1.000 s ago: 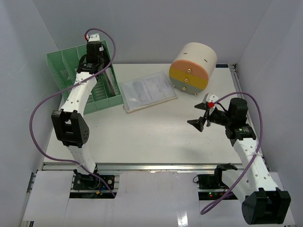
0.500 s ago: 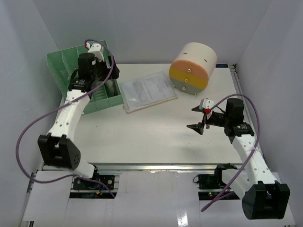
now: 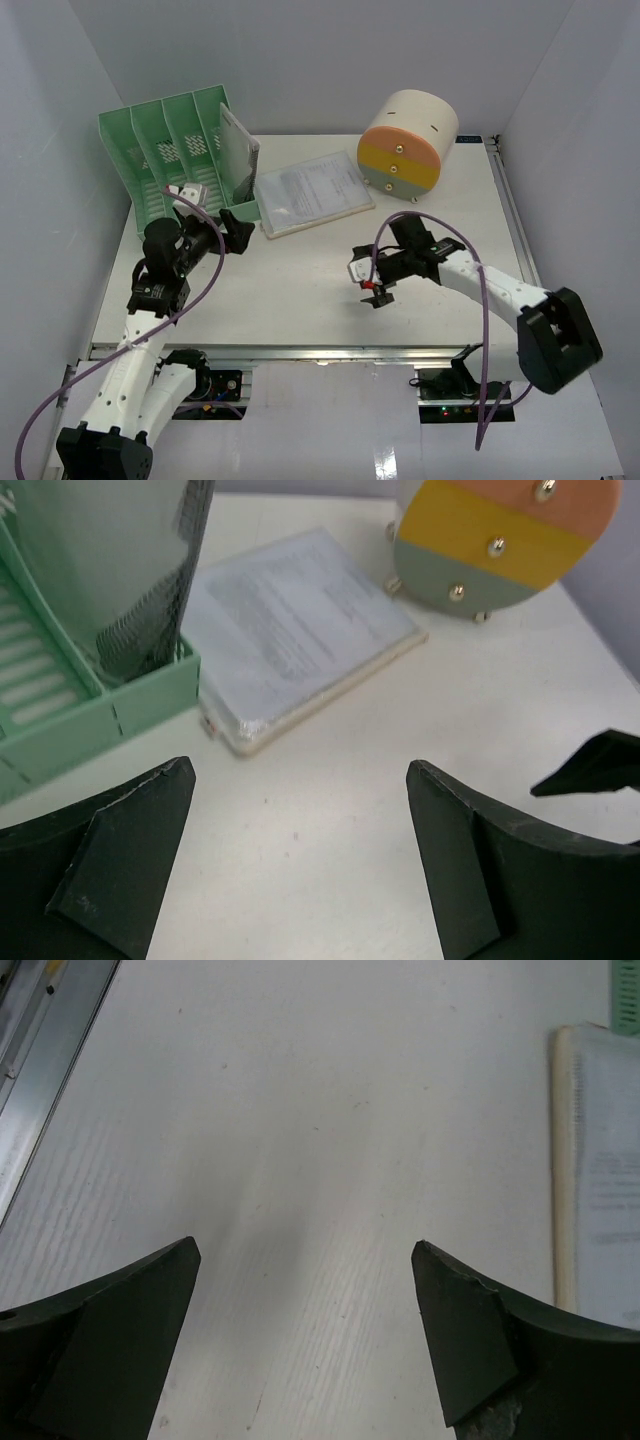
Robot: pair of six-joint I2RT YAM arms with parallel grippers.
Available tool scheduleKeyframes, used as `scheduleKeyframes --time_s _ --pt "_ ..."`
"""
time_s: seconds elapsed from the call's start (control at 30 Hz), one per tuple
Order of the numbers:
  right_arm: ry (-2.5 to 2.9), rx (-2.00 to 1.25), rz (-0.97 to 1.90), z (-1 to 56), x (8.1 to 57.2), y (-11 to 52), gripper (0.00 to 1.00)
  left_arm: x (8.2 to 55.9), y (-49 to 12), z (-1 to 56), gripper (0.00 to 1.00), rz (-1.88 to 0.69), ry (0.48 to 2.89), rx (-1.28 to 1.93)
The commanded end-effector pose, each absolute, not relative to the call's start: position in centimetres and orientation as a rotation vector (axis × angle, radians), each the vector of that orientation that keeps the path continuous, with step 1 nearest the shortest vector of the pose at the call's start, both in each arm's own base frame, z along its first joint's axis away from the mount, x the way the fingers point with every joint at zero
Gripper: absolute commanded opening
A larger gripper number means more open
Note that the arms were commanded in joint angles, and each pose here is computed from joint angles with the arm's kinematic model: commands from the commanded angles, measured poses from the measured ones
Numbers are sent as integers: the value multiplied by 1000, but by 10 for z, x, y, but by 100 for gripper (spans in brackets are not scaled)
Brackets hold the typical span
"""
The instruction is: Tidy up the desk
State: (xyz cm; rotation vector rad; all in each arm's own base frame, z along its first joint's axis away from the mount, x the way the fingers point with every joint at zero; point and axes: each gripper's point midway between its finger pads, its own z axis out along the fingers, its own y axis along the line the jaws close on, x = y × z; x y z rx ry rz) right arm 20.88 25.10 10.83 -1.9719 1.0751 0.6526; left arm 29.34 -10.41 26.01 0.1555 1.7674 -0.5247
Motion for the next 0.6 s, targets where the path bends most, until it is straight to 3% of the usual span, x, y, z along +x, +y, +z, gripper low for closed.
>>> scheduleKeyframes --time_s 0.0,0.2,0.57 --pt "1065 -1977 467 109 271 306 99 275 -100 251 98 -505 1717 184" --pt "1212 -1878 455 100 344 363 86 271 -80 260 98 -420 1673 79" --pt "1335 -1873 438 57 404 399 77 271 -72 267 98 -377 1647 58"
